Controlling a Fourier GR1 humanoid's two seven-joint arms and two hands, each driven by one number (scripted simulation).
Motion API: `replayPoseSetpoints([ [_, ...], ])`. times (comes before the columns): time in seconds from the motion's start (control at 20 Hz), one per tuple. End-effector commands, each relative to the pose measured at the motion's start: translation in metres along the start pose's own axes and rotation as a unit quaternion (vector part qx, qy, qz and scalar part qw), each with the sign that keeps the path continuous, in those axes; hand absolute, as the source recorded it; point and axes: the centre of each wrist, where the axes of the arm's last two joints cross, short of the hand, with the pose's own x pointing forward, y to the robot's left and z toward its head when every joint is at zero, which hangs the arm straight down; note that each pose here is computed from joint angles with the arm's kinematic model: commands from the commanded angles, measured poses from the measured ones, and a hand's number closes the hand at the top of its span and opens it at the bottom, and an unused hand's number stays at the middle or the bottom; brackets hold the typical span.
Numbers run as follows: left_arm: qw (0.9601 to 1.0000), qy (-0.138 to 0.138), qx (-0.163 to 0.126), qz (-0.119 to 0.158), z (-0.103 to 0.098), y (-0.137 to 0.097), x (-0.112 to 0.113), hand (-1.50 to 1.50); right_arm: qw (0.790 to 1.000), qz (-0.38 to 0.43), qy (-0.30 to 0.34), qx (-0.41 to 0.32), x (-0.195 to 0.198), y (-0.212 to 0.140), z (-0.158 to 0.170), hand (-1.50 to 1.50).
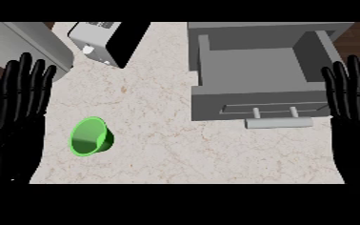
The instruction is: Pick up the cup, place it into the drawer and close the drawer
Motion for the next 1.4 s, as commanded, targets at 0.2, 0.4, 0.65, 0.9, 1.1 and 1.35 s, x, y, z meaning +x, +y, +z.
replayPoseSetpoints([
  [0.2,0.9986,-0.002,0.044,-0.029,0.009,0.010,0.014,-1.50,0.999,-0.006,0.016,0.037,0.007,-0.010,-0.001,-1.50],
  [0.4,0.9924,0.050,0.083,0.076,0.014,-0.003,-0.011,-1.50,0.994,-0.067,0.058,0.068,0.005,-0.001,-0.002,-1.50],
  [0.65,0.9919,0.060,0.084,0.074,0.031,-0.020,-0.027,-1.50,0.994,-0.068,0.053,0.060,0.002,-0.004,-0.004,-1.50],
  [0.9,0.9923,0.052,0.082,0.077,0.006,-0.023,-0.025,-1.50,0.994,-0.066,0.054,0.067,-0.010,-0.011,-0.005,-1.50],
  [1.1,0.9915,0.060,0.092,0.070,0.000,-0.005,-0.024,-1.50,0.995,-0.068,0.056,0.051,-0.006,0.011,-0.016,-1.50],
  [1.35,0.9898,0.069,0.102,0.071,0.008,-0.015,-0.022,-1.50,0.994,-0.067,0.057,0.071,0.012,0.016,-0.019,-1.50],
])
